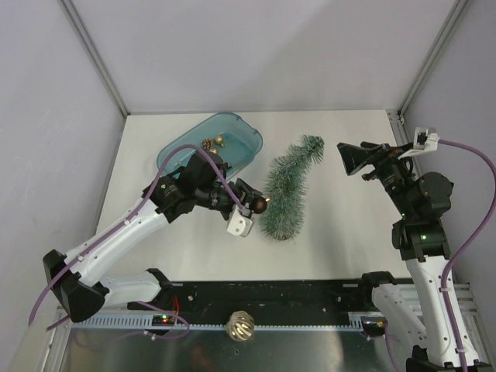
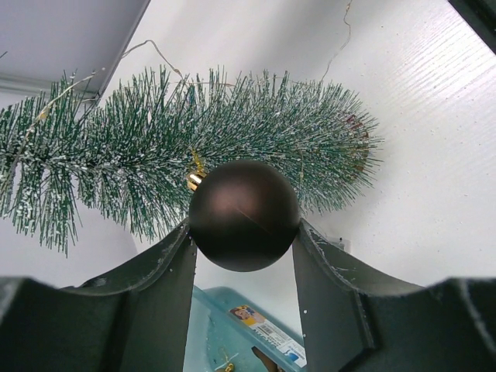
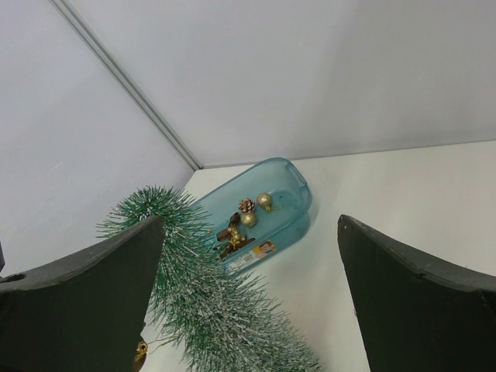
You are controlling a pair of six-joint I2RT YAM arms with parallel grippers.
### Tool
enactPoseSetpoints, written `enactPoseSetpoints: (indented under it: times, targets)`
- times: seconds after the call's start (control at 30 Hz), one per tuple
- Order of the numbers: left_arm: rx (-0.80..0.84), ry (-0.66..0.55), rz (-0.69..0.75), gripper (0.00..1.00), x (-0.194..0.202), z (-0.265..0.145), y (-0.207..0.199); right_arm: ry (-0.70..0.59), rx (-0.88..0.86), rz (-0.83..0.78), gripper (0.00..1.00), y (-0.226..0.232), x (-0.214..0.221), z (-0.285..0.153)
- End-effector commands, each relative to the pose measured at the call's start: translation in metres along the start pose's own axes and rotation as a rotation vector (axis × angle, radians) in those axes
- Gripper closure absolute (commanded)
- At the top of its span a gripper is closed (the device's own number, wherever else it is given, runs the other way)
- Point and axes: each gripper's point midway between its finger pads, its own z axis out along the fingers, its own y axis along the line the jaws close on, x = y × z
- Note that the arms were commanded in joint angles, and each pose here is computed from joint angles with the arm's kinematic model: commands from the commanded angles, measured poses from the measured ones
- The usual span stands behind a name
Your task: Decorate the small christmas tree
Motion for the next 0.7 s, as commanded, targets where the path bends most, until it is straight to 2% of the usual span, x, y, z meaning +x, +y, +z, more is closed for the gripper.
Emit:
enactPoseSetpoints:
  times: [0.0, 0.27, 0.47, 0.67]
  targets:
    - [0.0, -0.009, 0.039, 1.0, -0.006, -0.004, -0.001, -0.047, -0.033, -0.02, 0.01, 0.009, -0.013, -0.002]
    - [-0.009, 0.018, 0.054, 1.0, 0.0, -0.003, 0.004, -0.044, -0.036, -0.022, 0.01, 0.01, -0.012, -0.002]
    - [-0.174, 0.048, 0.027, 1.0, 0.004, -0.005, 0.045, -0.042, -0.035, -0.021, 0.01, 0.009, -0.012, -0.001]
    - [-0.217, 0.04, 0.011, 1.0, 0.005, -0.002, 0.055, -0.04, -0.039, -0.025, 0.01, 0.01, -0.011, -0.002]
